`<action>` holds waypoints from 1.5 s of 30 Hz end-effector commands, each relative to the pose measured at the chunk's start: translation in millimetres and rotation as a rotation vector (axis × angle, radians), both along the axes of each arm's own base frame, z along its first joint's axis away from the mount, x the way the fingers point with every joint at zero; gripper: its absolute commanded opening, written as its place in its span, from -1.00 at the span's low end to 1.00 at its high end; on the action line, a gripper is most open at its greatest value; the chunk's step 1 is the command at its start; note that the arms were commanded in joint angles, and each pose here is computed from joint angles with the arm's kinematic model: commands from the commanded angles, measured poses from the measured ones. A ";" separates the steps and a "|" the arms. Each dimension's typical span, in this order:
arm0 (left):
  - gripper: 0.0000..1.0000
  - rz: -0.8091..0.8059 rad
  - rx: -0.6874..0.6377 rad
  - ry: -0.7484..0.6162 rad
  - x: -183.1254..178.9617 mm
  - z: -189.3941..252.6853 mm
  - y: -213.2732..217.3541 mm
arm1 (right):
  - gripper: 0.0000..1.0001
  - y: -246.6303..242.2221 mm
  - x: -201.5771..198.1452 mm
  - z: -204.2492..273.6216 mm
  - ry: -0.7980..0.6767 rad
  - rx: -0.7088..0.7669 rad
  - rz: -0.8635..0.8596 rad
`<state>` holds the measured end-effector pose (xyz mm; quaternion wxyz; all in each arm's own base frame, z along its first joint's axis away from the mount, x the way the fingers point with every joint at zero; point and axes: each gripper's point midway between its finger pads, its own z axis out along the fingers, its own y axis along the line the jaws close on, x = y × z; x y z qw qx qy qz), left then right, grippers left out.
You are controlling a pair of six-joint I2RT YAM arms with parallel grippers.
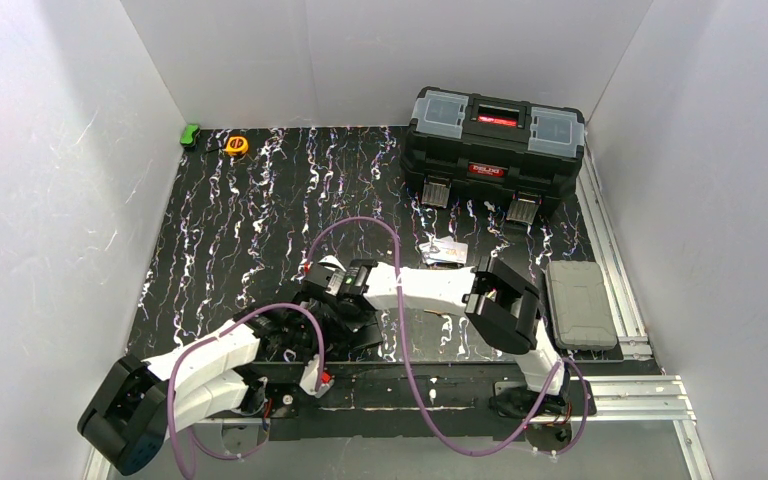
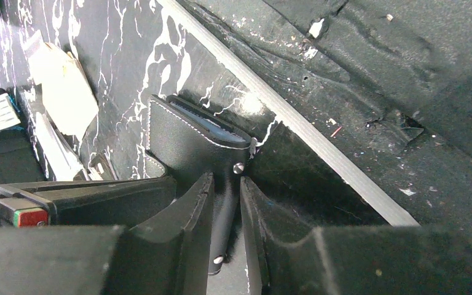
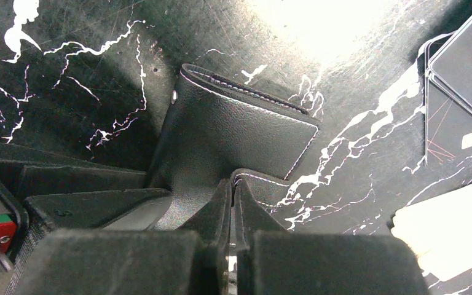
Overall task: Put the credit cards into the card holder
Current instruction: Close the card holder at the center of the board.
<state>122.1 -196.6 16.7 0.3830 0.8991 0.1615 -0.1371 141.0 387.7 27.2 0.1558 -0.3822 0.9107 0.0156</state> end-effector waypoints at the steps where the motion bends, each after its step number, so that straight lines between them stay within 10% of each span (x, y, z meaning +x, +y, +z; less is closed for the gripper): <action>1: -0.58 0.015 0.167 0.179 -38.0 -33.1 31.4 | -0.97 -25.9 -67.4 -105.0 0.271 -0.183 0.044; 24: -0.63 0.069 0.188 0.175 -25.2 -22.6 30.2 | -0.97 -28.3 -74.8 -145.5 0.232 -0.254 0.082; 41: -0.11 0.290 0.037 -0.139 -1.6 -21.4 53.7 | -0.97 -35.8 -72.4 -141.1 0.298 -0.042 0.056; 45: -0.12 0.259 0.031 -0.136 2.8 -18.6 45.2 | -0.26 -40.5 -58.3 -111.9 0.286 0.060 -0.003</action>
